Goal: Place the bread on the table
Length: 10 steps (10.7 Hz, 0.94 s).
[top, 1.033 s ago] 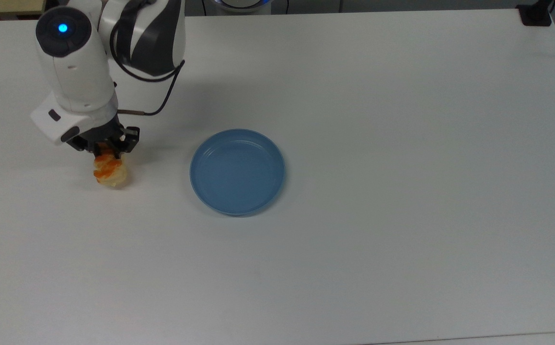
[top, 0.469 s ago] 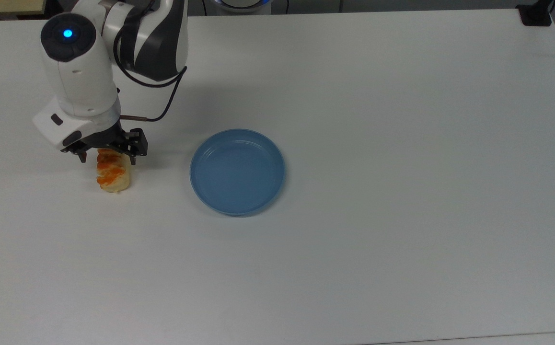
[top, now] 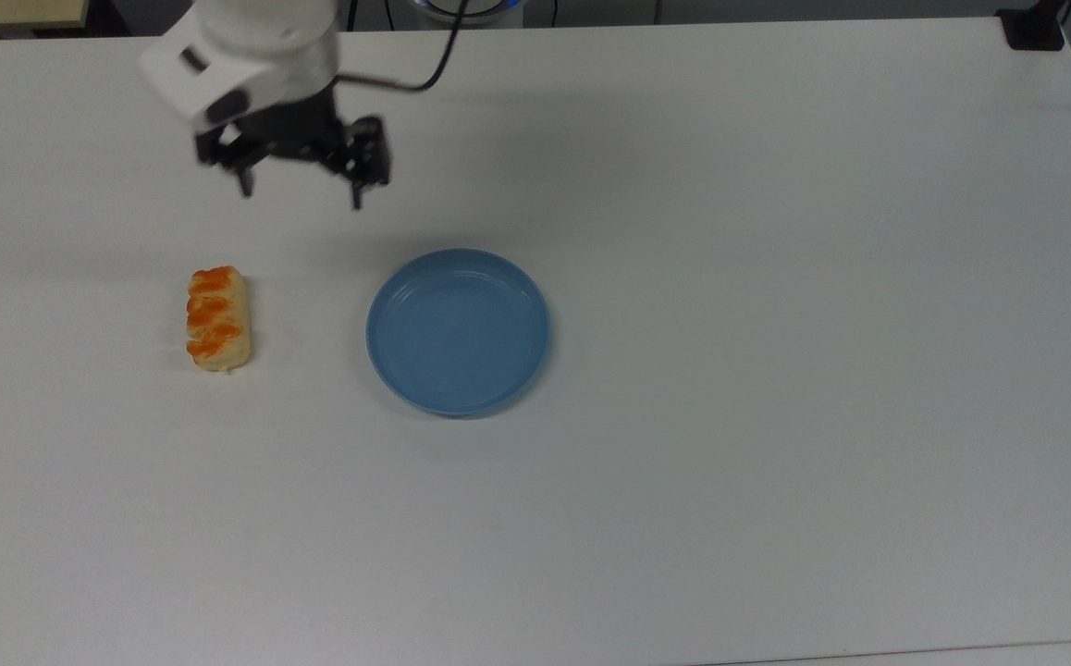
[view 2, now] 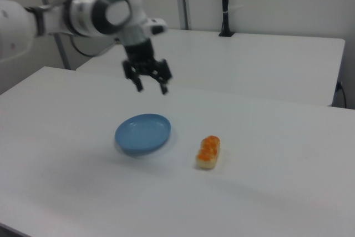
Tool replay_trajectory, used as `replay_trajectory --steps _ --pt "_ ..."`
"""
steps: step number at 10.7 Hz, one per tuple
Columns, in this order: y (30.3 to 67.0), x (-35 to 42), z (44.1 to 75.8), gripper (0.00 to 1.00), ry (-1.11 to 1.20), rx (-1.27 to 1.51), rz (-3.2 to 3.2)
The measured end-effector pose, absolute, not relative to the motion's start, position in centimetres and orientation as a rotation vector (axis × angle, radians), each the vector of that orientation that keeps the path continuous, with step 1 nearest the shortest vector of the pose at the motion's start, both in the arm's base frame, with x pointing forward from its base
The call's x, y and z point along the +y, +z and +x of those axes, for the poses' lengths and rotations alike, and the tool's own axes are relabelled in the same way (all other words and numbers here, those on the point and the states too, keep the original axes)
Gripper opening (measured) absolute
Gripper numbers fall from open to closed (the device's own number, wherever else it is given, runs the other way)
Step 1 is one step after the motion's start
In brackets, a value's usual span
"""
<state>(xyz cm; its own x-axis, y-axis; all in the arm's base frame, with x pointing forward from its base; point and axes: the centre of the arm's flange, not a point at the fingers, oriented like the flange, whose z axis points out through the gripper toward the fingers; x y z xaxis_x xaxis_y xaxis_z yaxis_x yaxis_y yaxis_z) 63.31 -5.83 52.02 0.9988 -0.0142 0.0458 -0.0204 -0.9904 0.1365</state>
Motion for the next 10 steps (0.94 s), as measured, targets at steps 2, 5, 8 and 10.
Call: replay_trajectory --steps 2,5,8,10 --pt "55.7 -0.3 60.8 1.00 0.029 -0.061 3.014" --pt "57.4 3.9 59.3 1.00 0.051 -0.119 3.019" --pt "57.3 3.3 59.2 1.00 0.043 -0.135 3.018" --pt "57.3 3.0 59.2 1.00 0.044 -0.144 3.017"
